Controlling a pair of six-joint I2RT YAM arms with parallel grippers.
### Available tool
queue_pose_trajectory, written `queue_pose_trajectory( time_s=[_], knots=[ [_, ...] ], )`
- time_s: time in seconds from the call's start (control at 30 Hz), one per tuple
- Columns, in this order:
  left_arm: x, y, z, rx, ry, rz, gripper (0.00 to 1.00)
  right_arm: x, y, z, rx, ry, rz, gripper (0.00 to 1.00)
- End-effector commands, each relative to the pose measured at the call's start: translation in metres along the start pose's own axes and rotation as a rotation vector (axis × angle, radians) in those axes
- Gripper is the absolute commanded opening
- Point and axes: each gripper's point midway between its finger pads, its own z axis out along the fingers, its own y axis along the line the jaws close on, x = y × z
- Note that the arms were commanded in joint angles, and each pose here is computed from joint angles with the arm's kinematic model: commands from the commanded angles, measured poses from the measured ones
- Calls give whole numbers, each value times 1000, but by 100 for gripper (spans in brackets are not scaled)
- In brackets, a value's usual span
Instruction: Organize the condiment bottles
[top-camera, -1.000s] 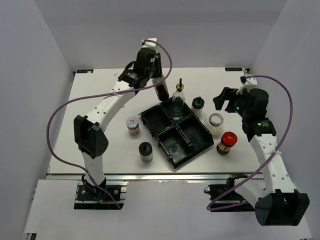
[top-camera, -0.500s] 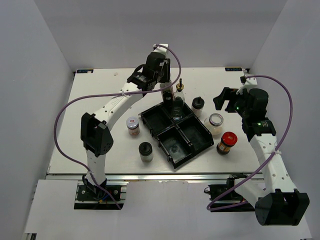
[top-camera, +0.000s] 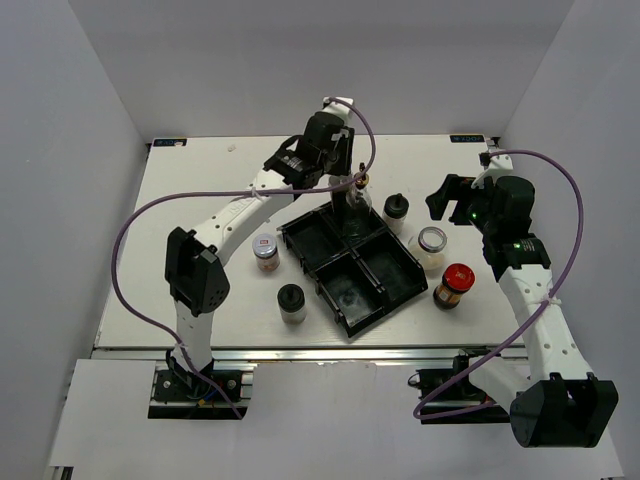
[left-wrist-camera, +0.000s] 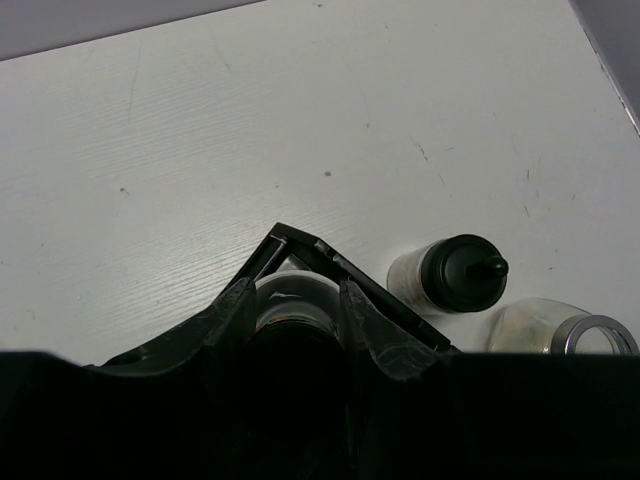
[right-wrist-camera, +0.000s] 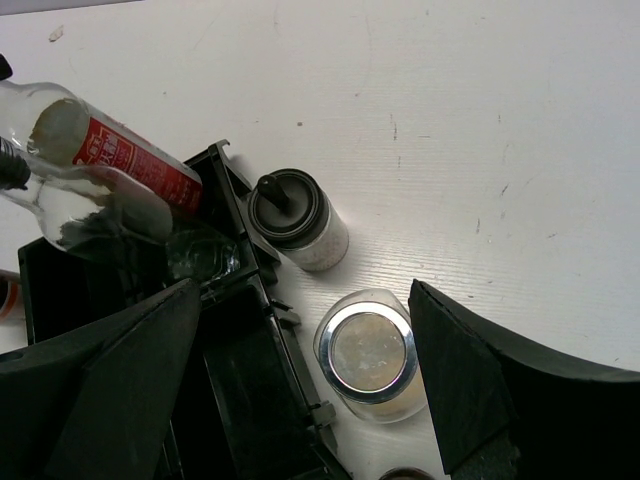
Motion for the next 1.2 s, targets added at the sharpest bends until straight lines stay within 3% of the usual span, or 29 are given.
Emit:
queue_pose_trajectory(
  time_s=[0.0,0.23,0.37,0.47,0.53,0.73,1.03,1.17],
  knots=[
    [-52,-15,-36,35,-157,-14,0,-9,-2,1,9,-35,-8,89],
    [-27,-4,-14,-38,-123,3,1,-5,-5,4,23,-19,-8,89],
    [-18,-4,-7,-39,-109,9,27,-3,-12,6,56,-11,-19,89],
    [-13,-4,-6,-38,-106,8,32,0,-14,10,55,-6,-27,89],
    [-11,-4,-6,-35,-104,7,47,1,-14,12,54,-4,-31,89],
    [-12,-7,-12,-9,-103,14,66,5,-16,17,50,15,-38,89],
    [-25,-3,-37,-16,-125,-2,75,3,4,13,-58,4,-78,89],
    [-39,19,-63,-120,-160,-30,79,11,12,18,-77,43,-108,89]
  ],
)
